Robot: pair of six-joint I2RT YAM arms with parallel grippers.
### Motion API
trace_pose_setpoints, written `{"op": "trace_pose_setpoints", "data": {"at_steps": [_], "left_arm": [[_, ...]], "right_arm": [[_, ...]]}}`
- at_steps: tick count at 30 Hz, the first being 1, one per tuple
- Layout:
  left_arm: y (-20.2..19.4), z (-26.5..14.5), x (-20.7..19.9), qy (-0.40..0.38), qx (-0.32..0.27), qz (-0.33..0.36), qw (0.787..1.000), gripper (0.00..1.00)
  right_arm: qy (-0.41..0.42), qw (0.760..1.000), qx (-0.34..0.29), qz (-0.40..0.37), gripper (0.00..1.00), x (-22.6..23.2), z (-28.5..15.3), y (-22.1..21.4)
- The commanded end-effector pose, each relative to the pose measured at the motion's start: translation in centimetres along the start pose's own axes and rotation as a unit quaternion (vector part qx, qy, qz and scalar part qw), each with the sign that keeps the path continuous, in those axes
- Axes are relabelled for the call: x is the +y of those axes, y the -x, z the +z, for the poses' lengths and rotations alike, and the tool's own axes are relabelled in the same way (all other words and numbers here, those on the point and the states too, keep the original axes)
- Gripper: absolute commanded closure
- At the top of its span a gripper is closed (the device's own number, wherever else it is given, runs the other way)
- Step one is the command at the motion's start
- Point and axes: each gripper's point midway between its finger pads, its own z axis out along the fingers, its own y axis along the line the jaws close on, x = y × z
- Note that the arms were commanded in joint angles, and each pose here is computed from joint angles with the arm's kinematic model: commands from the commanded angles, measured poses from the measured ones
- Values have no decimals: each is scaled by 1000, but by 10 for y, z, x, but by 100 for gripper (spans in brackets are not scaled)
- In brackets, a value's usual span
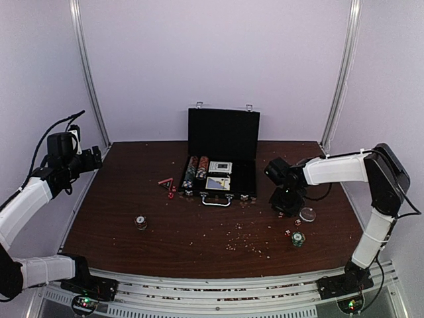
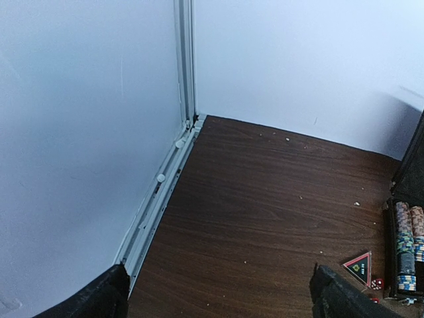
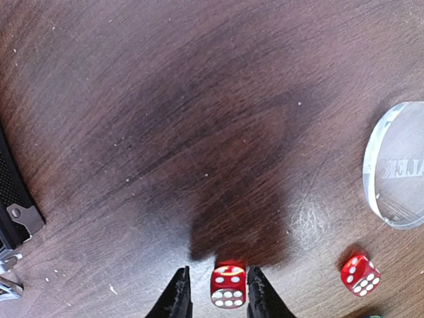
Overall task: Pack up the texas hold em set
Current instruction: Pick up the dice from the center of the board.
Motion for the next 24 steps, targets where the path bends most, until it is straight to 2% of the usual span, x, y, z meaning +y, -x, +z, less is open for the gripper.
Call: {"op": "trace_pose_setpoints", "data": {"at_steps": [1, 16, 24], "left_arm": [[19, -3, -3, -4, -32, -7, 999, 2], [19, -5, -3, -7, -35, -7, 999, 2], [18, -4, -4, -8, -34, -8, 999, 2]], "right_arm": [[-11, 1000, 4, -3, 72, -6, 7, -2], [-14, 1000, 6, -9, 78, -6, 9, -4], [-16, 1000, 7, -10, 85, -8, 9, -4]]}}
